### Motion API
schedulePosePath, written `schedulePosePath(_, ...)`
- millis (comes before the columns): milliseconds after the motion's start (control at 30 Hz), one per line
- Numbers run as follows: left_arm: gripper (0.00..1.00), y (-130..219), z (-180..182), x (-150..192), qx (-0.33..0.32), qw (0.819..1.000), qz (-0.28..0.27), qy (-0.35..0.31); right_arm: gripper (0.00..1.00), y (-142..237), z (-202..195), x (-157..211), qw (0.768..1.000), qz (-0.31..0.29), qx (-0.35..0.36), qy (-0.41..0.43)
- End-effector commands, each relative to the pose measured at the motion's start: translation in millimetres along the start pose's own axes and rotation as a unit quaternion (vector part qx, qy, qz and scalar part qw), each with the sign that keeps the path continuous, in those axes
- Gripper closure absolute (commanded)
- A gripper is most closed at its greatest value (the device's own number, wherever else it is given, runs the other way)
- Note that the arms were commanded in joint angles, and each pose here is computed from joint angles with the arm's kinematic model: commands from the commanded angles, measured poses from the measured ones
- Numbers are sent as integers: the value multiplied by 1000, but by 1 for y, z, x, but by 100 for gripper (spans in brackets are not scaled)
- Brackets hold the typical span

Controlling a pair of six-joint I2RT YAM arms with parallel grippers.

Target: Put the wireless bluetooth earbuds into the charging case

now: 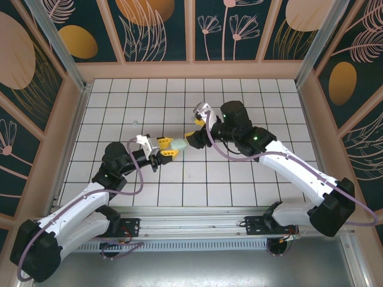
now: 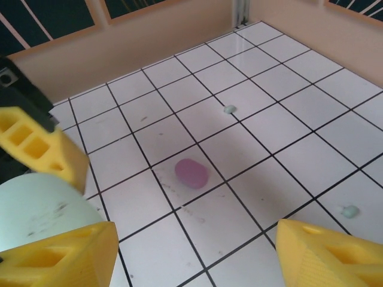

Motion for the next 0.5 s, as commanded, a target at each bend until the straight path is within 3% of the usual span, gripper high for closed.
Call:
schedulePosePath(0,100,1,-12,-4,31,999,-4,-22,30,7,12,-22,998,-38,-39,26)
schedulePosePath(167,100,3,-14,-6,32,999,-6,-32,25,33,60,-20,980,-86,-154,87)
schedulePosePath(467,100,-5,-14,-6,52,997,26,-50,22,32,63,-3,980,-56,-157,106)
Point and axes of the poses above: each hand's point on the last joint's axis, 136 mm out from that joint toward the fingers, its own y axis back along the fingers, its own z axis along the line the jaws close on, x = y × z, the point moved 1 cm from there along y, back along the fingers, and after that the axes turned 12 degrees about y, right-handed, at the moved point
